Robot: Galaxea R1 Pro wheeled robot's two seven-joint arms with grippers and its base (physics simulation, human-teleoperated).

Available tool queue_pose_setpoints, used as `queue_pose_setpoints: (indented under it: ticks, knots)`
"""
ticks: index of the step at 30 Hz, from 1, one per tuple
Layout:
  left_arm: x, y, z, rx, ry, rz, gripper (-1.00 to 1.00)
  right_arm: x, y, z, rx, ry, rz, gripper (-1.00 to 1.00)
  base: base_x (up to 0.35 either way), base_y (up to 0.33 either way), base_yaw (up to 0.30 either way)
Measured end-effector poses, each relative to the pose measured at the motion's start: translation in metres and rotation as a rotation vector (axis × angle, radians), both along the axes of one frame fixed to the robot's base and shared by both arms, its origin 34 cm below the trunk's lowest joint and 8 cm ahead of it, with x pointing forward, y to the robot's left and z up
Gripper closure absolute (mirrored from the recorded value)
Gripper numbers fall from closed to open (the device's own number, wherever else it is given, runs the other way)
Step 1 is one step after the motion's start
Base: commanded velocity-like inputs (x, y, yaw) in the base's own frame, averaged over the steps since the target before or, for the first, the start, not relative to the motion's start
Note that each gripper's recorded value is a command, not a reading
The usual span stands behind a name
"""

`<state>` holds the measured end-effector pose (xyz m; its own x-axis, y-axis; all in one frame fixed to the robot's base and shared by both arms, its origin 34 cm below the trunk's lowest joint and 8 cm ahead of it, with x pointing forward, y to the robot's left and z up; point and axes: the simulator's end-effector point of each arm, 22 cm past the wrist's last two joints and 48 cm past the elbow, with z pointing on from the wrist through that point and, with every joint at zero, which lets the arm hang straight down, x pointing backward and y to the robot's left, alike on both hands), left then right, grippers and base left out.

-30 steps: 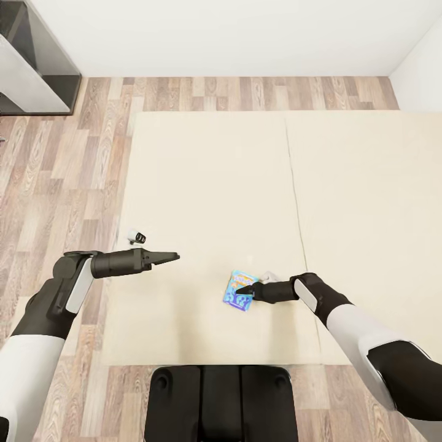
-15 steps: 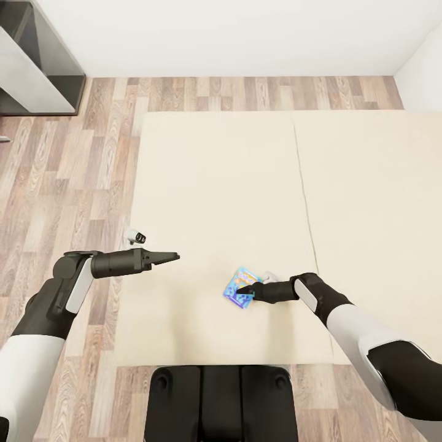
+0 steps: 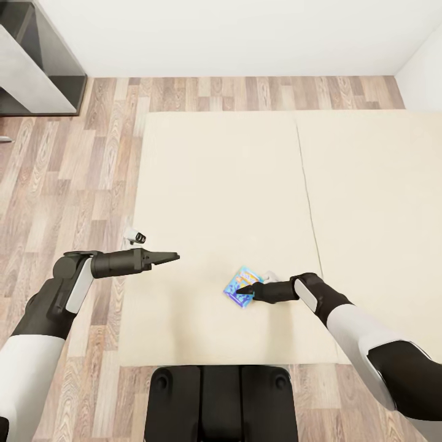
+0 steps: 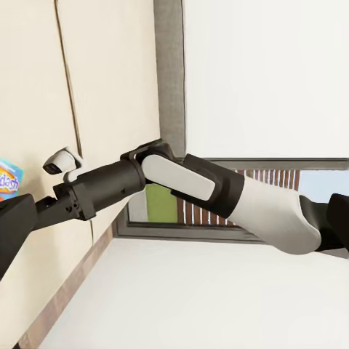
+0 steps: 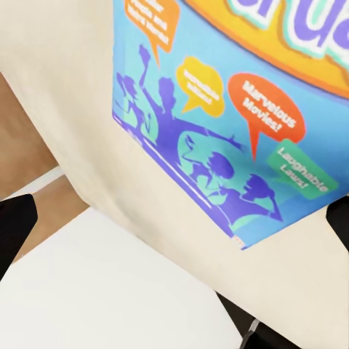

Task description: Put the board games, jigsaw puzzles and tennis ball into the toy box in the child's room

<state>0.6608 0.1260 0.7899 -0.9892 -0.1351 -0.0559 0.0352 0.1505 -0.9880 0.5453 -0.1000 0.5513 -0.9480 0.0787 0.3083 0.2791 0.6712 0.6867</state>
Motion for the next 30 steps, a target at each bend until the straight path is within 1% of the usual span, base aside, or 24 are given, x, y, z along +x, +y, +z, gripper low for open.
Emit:
queue_pose_setpoints:
  ticks: [8,22,30]
  knots:
    - [0.000,0.000,0.000,0.001,0.000,0.000,-1.00,0.001,-0.001,0.001,0.006,0.000,-0.005,-1.00,0.000,0.005,0.000]
    - [0.000,0.000,0.000,0.001,0.001,0.000,-1.00,0.004,-0.009,0.004,0.023,-0.001,-0.025,-1.00,0.000,0.000,0.000]
    - [0.000,0.000,-0.001,0.002,0.001,0.000,-1.00,0.004,-0.012,0.004,0.023,0.000,-0.028,-1.00,0.000,0.000,0.000]
